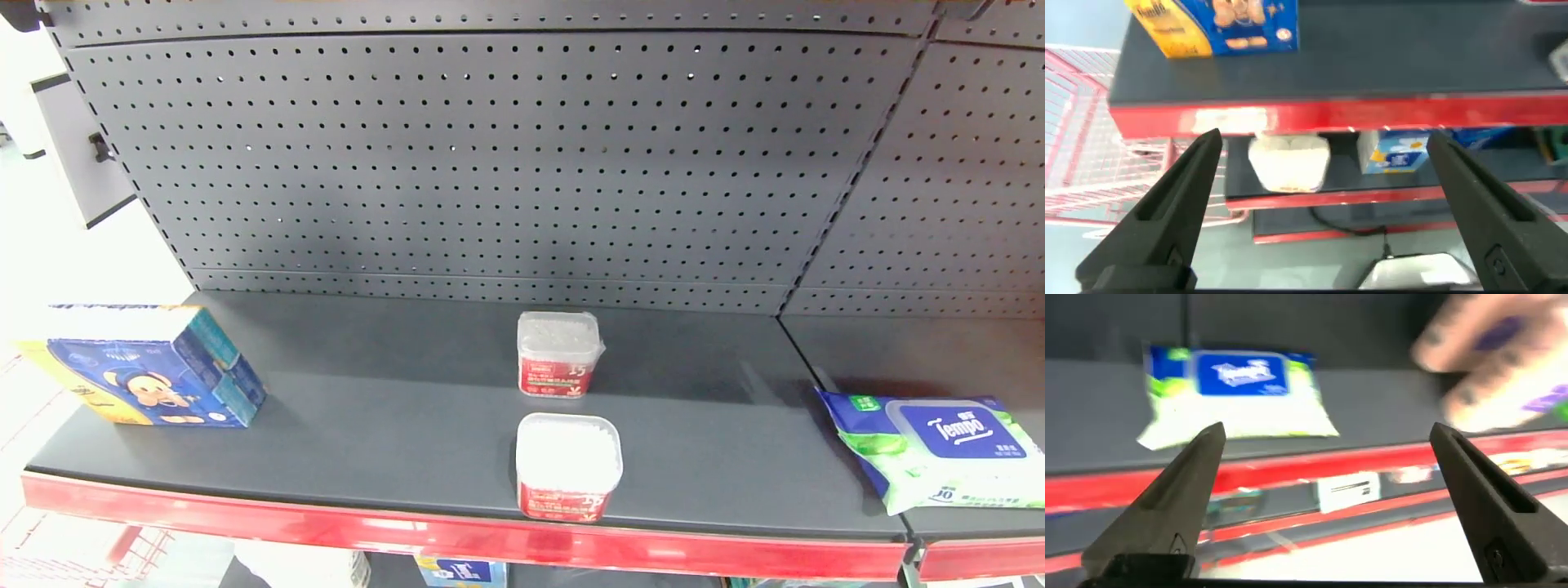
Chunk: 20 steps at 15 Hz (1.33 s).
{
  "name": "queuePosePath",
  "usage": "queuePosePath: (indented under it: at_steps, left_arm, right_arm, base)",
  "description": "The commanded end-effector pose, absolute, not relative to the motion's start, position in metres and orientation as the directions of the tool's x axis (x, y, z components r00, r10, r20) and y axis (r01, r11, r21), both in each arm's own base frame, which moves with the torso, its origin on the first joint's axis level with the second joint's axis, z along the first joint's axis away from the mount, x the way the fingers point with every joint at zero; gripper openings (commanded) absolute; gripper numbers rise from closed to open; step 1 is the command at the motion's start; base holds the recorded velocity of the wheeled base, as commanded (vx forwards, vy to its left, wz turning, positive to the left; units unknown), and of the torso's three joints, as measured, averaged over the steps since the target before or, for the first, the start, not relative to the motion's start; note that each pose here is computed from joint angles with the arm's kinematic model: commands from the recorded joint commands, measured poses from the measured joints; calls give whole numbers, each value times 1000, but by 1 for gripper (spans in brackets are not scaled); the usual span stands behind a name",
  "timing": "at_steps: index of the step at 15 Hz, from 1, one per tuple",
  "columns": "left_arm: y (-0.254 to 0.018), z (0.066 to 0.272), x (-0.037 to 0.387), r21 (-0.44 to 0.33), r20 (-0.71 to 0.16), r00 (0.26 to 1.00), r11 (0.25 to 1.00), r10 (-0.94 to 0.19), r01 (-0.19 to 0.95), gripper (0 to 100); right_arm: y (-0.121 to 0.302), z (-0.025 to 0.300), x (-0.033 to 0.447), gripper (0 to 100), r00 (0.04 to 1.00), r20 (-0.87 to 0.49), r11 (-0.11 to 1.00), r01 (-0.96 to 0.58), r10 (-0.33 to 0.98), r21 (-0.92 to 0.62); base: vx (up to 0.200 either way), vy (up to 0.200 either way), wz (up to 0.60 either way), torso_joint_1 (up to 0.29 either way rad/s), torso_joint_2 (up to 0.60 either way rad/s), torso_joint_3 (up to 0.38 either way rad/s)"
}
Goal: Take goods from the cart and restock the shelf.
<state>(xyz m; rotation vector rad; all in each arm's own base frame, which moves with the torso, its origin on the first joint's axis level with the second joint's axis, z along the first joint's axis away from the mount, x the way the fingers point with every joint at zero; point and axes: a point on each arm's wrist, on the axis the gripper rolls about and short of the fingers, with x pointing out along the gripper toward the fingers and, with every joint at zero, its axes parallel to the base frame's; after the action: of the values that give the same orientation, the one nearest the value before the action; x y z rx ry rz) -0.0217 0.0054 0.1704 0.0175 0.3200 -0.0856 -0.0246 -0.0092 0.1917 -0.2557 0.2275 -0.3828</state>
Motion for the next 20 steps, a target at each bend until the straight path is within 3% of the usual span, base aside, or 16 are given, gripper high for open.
queuePosePath:
  at_steps: [1, 3, 4, 6, 7, 8, 9, 11, 12, 15, 20]
  left_arm:
    - [9, 150, -46, -7, -222, 975, 1000, -3, 1, 100]
    - [9, 124, -51, -46, -222, 972, 995, 81, -93, 100]
    - [9, 122, -49, -90, -229, 969, 990, 90, -113, 100]
    - [8, 101, -41, -86, -288, 955, 991, 70, -99, 100]
    - [7, 93, -32, -94, -247, 966, 990, 77, -103, 100]
    - [6, 90, -25, -96, -184, 981, 992, 66, -85, 100]
    - [5, 87, -21, -48, -133, 990, 997, 53, -60, 100]
    - [3, 83, -16, -5, -64, 996, 998, -55, 55, 100]
    - [1, 80, -16, 1, -67, 992, 995, -104, 104, 100]
    - [2, 77, -15, -4, -93, 994, 998, -55, 55, 100]
    - [2, 77, -15, -4, -93, 994, 998, -55, 55, 100]
  right_arm:
    - [-9, 164, -50, 100, 909, -74, 883, 374, -409, -284]
    - [-9, 132, -51, 100, 929, -87, 921, 339, -360, -189]
    - [-7, 118, -52, 100, 952, -82, 947, 281, -296, -158]
    - [-6, 98, -43, 100, 957, -100, 960, 261, -271, -105]
    - [-6, 88, -34, 100, 962, -65, 962, 258, -264, -88]
    - [-6, 85, -29, 100, 970, -12, 968, 242, -243, -67]
    - [-5, 85, -27, 100, 973, 12, 971, 233, -233, -58]
    - [-5, 85, -27, 100, 973, 12, 973, 230, -230, -34]
    - [-5, 84, -27, 100, 979, 9, 979, 203, -203, -10]
    - [-1, 81, -25, 100, 1000, -2, 1000, 14, -14, -17]
    - [-1, 76, -23, 100, 1000, -2, 1000, 23, -23, 0]
  base:
    - [0, 0, 0, 0, 0, 0]
    - [0, 0, 0, 0, 0, 0]
    - [0, 0, 0, 0, 0, 0]
    - [0, 0, 0, 0, 0, 0]
    - [0, 0, 0, 0, 0, 0]
    - [0, 0, 0, 0, 0, 0]
    - [0, 0, 0, 0, 0, 0]
    - [0, 0, 0, 0, 0, 0]
    - [0, 0, 0, 0, 0, 0]
    - [0, 0, 0, 0, 0, 0]
    - [0, 0, 0, 0, 0, 0]
